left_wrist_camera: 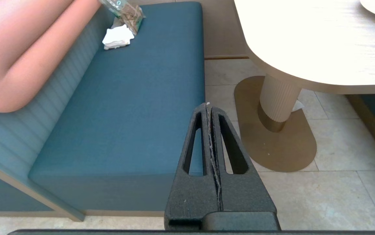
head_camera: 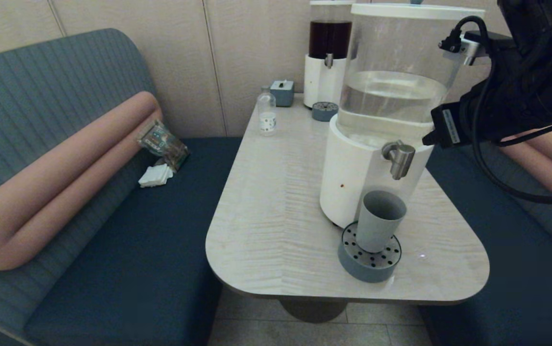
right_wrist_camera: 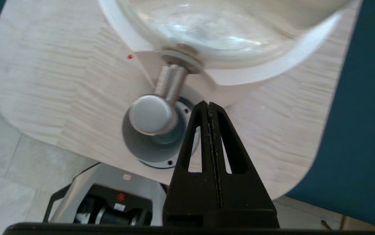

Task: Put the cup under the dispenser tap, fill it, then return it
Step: Turn on the faucet

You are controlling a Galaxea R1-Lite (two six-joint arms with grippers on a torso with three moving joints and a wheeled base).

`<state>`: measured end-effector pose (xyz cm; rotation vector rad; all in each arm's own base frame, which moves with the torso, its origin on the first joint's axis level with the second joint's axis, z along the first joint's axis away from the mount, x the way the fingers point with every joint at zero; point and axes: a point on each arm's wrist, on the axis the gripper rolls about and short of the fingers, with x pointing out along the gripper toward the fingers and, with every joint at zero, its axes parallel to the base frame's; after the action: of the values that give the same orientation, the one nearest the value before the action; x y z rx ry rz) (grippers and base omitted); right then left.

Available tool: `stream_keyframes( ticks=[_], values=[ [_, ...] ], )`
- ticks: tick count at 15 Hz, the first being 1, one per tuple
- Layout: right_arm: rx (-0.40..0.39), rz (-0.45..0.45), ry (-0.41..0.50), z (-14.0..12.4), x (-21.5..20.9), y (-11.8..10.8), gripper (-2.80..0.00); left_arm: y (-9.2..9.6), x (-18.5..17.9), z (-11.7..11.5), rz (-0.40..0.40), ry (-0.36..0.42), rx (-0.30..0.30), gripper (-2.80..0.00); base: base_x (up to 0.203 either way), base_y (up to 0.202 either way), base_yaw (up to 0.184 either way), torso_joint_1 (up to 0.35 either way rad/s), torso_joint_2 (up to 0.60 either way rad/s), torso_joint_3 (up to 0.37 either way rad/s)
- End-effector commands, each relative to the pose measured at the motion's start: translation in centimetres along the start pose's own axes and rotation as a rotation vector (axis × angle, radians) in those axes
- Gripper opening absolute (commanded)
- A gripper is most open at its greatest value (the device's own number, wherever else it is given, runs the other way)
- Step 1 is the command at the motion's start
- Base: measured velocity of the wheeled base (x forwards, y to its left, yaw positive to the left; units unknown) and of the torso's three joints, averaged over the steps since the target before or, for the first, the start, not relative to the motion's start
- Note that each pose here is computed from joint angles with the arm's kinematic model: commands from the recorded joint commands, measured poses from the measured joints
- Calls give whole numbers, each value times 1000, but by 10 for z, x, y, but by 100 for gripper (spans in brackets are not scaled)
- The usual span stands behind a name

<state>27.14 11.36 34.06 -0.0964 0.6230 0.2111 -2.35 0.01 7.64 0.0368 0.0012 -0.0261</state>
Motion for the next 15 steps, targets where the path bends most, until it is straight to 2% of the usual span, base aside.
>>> stream_keyframes(
  ticks=[1,6,9,15],
  values=[
    [-2,6,18,-1,6,1,-280,0,0,0,0,1,0,-280,0,0,0,0,0,0],
    [-4,30,31,-2,12,5,-280,0,0,0,0,2,0,-280,0,0,0,0,0,0],
    [-2,63,-18,4,18,8,-280,0,0,0,0,1,0,-280,0,0,0,0,0,0],
    [-3,80,-9,4,27,9,-280,0,0,0,0,2,0,-280,0,0,0,0,0,0]
  ],
)
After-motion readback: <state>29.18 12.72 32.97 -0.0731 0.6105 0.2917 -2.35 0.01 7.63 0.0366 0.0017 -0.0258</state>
